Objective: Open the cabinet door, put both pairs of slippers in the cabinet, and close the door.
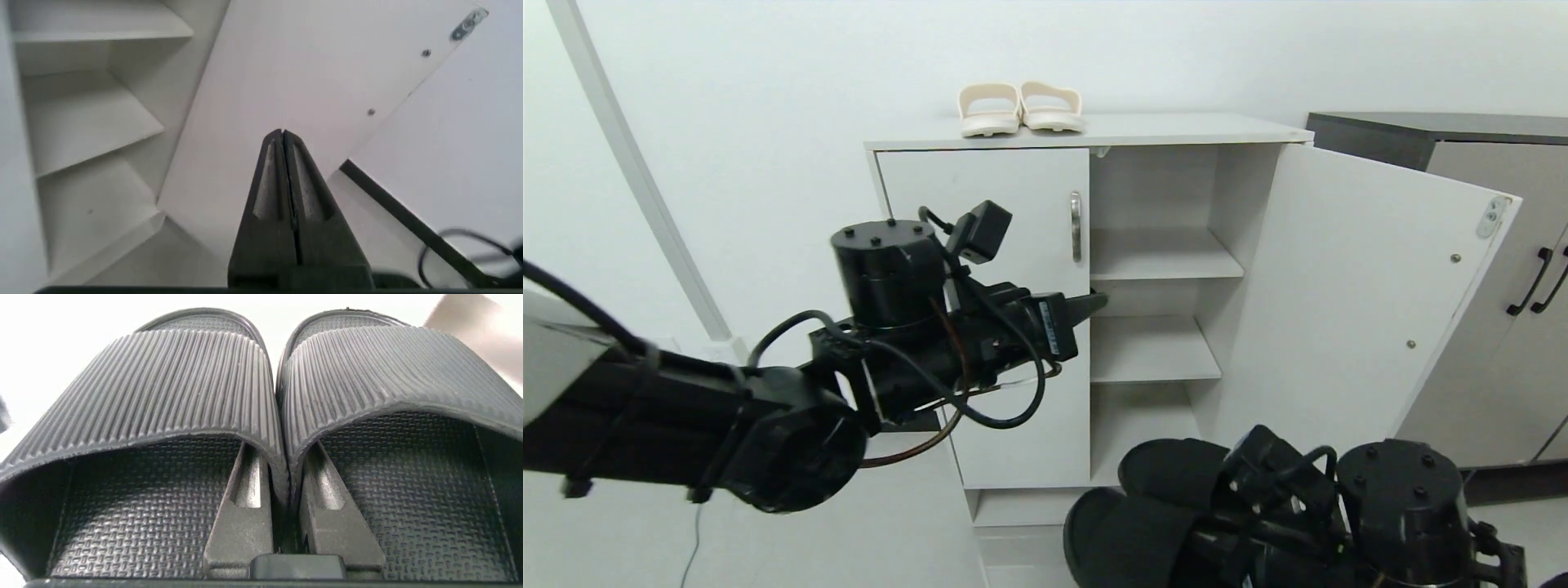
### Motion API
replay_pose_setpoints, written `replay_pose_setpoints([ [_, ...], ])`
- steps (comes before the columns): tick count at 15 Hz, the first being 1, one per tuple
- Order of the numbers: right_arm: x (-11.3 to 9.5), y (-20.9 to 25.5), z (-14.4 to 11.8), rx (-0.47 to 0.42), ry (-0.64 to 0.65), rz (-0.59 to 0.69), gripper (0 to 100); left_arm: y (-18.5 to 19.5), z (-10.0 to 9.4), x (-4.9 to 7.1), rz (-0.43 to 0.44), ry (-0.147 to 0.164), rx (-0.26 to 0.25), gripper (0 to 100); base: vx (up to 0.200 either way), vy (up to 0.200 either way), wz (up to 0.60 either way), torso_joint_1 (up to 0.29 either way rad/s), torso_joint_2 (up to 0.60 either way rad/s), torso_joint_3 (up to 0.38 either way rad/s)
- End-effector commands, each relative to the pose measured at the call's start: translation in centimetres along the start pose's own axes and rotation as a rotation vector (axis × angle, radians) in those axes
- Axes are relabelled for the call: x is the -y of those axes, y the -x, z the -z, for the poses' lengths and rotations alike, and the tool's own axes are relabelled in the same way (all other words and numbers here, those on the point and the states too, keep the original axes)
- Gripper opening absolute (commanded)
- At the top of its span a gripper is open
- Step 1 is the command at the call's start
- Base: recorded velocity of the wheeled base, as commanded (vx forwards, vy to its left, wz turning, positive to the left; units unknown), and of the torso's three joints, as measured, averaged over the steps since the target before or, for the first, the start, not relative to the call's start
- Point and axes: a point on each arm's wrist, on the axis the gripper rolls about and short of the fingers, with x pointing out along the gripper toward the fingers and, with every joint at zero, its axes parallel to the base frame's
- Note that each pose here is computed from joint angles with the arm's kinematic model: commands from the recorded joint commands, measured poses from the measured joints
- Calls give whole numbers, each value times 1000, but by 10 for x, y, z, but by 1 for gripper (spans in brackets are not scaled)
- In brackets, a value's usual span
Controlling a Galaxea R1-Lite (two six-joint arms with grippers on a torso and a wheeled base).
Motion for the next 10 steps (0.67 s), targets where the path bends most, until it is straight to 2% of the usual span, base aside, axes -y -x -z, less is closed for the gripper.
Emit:
replay_pose_setpoints([
  [1, 10, -24, -10, 24, -53, 118, 0, 61, -12, 5, -57, -22, 39, 0, 0, 0, 0, 0, 0, 0],
  [3, 16, -38, -21, 70, -109, 224, 0, 105, -14, 15, -124, -31, 63, 0, 0, 0, 0, 0, 0, 0],
  [5, 21, -48, -29, 104, -140, 298, 0, 143, -15, 27, -248, -46, 78, 0, 0, 0, 0, 0, 0, 0],
  [6, 26, -56, -33, 120, -155, 356, 0, 172, -11, 37, -363, -85, 89, 0, 0, 0, 0, 0, 0, 0],
  [8, 32, -67, -33, 122, -161, 430, 0, 220, 0, 44, -530, -182, 100, 0, 0, 0, 0, 0, 0, 0],
  [9, 33, -68, -32, 118, -161, 443, 0, 242, 7, 45, -608, -220, 104, 0, 0, 0, 0, 0, 0, 0],
  [10, 33, -69, -32, 119, -161, 446, 0, 257, 13, 50, -655, -242, 125, 0, 0, 0, 0, 0, 0, 0],
])
